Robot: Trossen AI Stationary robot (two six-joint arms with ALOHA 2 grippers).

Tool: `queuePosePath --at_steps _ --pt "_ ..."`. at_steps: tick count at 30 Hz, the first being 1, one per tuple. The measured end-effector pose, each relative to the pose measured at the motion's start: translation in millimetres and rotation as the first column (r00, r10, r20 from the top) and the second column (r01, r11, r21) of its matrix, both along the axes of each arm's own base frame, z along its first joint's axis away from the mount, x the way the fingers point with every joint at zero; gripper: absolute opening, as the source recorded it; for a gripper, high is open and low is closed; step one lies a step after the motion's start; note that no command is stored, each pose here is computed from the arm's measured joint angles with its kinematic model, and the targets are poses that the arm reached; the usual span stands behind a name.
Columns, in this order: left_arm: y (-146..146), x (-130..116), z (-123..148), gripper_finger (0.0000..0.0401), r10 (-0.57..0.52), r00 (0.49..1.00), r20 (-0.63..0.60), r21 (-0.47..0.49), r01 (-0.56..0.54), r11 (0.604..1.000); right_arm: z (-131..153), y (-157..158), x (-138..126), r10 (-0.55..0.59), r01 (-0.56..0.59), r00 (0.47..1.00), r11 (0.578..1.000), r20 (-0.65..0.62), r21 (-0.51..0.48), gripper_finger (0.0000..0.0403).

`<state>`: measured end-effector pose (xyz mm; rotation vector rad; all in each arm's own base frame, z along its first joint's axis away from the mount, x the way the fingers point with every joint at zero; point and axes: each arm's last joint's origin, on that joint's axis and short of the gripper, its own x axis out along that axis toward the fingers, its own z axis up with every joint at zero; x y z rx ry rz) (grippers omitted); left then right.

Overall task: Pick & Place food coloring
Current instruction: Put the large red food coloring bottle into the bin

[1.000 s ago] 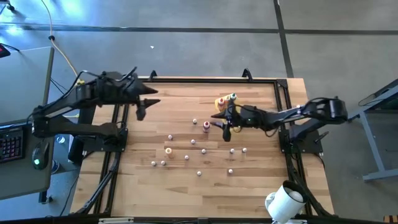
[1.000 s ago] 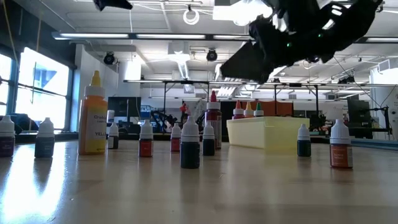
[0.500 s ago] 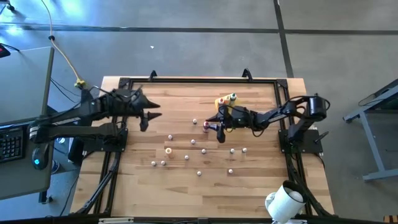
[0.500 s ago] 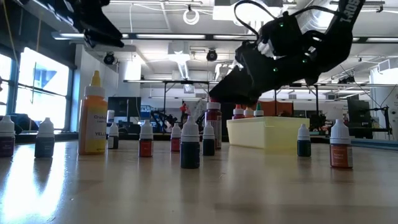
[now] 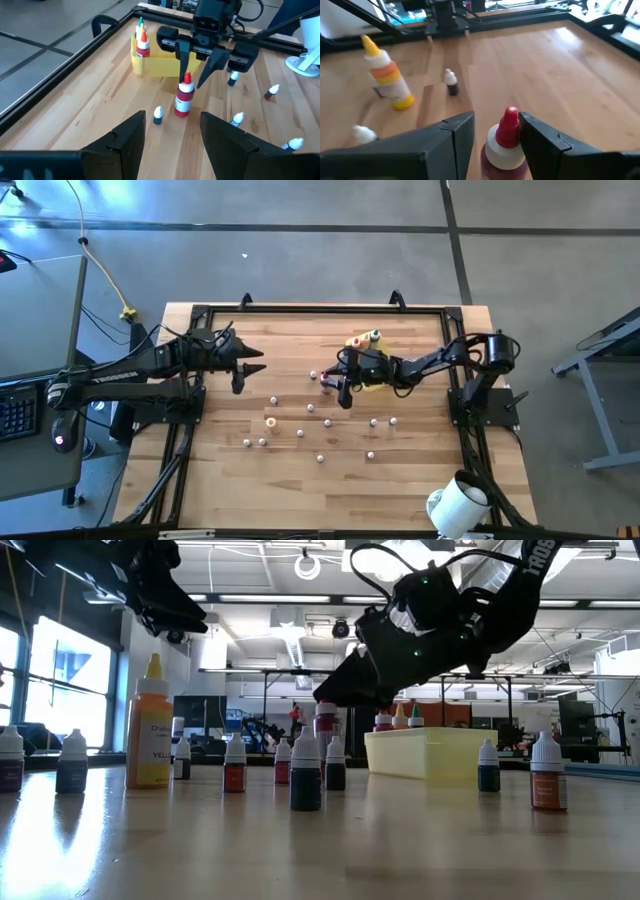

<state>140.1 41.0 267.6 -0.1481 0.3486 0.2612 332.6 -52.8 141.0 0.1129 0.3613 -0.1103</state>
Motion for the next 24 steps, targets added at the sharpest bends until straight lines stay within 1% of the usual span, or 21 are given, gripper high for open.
queuePosePath --at_steps 5,16,21,24 --pt "0 0 0 0.0186 0.000 1.000 0.000 0.001 0.000 1.000 0 0 0 0.006 -0.006 1.000 1.000 0.002 -0.028 0.0145" --pt "0 0 0 0.0186 0.000 1.000 -0.001 0.001 0.000 1.000 18 2 -6 0.025 -0.025 0.999 0.999 0.024 -0.024 0.0145" --pt "0 0 0 0.0186 0.000 1.000 -0.001 0.001 0.000 1.000 16 2 -6 0.024 -0.024 1.000 1.000 0.002 -0.021 0.0145" --pt "0 0 0 0.0186 0.001 1.000 -0.001 0.001 -0.001 1.000 13 1 -7 0.004 -0.005 1.000 1.000 -0.029 -0.020 0.0145"
